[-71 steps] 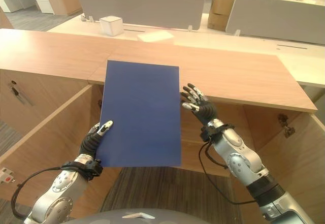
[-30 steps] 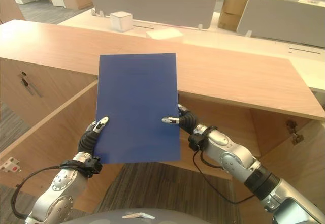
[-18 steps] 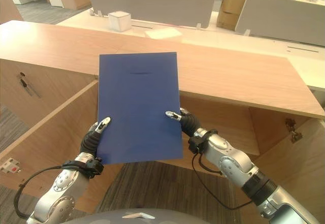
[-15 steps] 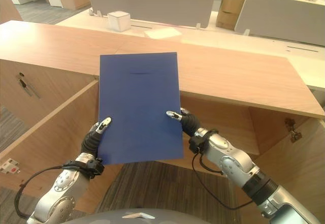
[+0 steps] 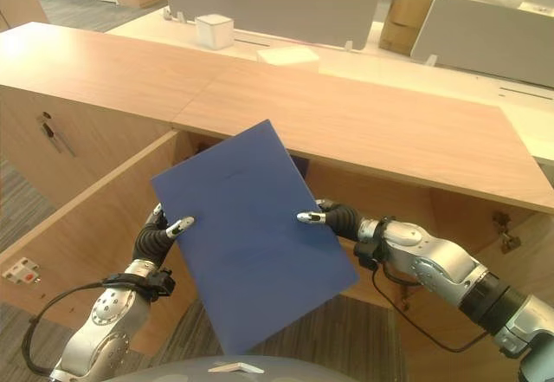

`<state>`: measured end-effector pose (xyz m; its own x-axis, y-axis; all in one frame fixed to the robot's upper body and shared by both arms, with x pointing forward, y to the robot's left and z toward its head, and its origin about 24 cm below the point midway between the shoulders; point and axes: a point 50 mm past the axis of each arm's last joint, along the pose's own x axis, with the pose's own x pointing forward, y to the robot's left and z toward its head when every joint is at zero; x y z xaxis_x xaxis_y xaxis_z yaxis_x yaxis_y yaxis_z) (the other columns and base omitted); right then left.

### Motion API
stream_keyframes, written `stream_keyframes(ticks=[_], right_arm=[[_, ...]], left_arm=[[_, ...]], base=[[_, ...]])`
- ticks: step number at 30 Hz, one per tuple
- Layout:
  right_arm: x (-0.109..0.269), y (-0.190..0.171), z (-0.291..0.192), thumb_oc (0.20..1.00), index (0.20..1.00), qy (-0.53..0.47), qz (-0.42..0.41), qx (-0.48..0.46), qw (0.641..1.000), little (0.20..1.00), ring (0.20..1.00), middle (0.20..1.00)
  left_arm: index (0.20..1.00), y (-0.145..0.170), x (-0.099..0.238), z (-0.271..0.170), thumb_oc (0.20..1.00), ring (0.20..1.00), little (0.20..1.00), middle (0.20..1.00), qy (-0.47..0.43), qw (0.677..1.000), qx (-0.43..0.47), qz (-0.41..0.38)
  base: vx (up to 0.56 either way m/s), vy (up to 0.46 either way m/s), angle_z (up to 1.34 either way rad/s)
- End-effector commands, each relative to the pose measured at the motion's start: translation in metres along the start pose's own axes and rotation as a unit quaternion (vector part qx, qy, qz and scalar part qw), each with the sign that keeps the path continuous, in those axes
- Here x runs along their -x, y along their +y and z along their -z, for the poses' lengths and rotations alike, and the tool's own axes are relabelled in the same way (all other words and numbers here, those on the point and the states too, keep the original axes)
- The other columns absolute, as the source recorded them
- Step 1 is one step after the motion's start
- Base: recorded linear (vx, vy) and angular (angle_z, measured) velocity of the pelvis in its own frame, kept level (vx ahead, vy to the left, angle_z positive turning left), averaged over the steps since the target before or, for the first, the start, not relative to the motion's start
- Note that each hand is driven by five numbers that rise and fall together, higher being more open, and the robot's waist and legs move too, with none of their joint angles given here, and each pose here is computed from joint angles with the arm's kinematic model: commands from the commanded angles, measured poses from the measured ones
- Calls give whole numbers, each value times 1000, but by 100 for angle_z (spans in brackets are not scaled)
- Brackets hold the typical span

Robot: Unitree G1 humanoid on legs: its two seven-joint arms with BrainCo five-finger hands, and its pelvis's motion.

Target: Put the empty folder in the office cabinet

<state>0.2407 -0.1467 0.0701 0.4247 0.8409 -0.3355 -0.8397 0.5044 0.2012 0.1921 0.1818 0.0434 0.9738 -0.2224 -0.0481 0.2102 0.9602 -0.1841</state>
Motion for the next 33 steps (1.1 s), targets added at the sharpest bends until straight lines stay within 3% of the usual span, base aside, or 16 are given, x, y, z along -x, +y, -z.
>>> stream_keyframes(ticks=[1, 17, 26, 33], right_arm=[[-4, 11, -30, 200, 200, -18, -58, 70, 996, 200, 200, 200], [2, 2, 26, 200, 200, 77, -37, 37, 996, 200, 200, 200], [-3, -16, 31, 200, 200, 41, 46, 30, 998, 200, 200, 200], [-25, -22, 27, 200, 200, -25, 107, 3, 994, 200, 200, 200]], left_arm=[[1000, 12, -7, -20, 1000, 1000, 1000, 1000, -55, 997, -54, -9], [1000, 23, 3, -19, 1000, 1000, 1000, 1000, -45, 996, -69, -26], [1000, 27, 0, -33, 1000, 1000, 1000, 1000, -65, 994, -86, -31], [1000, 38, -3, -27, 1000, 1000, 1000, 1000, -61, 991, -79, -87]], base=[[0, 0, 0], [-8, -10, 0], [-98, -88, 19], [-4, -57, 15]])
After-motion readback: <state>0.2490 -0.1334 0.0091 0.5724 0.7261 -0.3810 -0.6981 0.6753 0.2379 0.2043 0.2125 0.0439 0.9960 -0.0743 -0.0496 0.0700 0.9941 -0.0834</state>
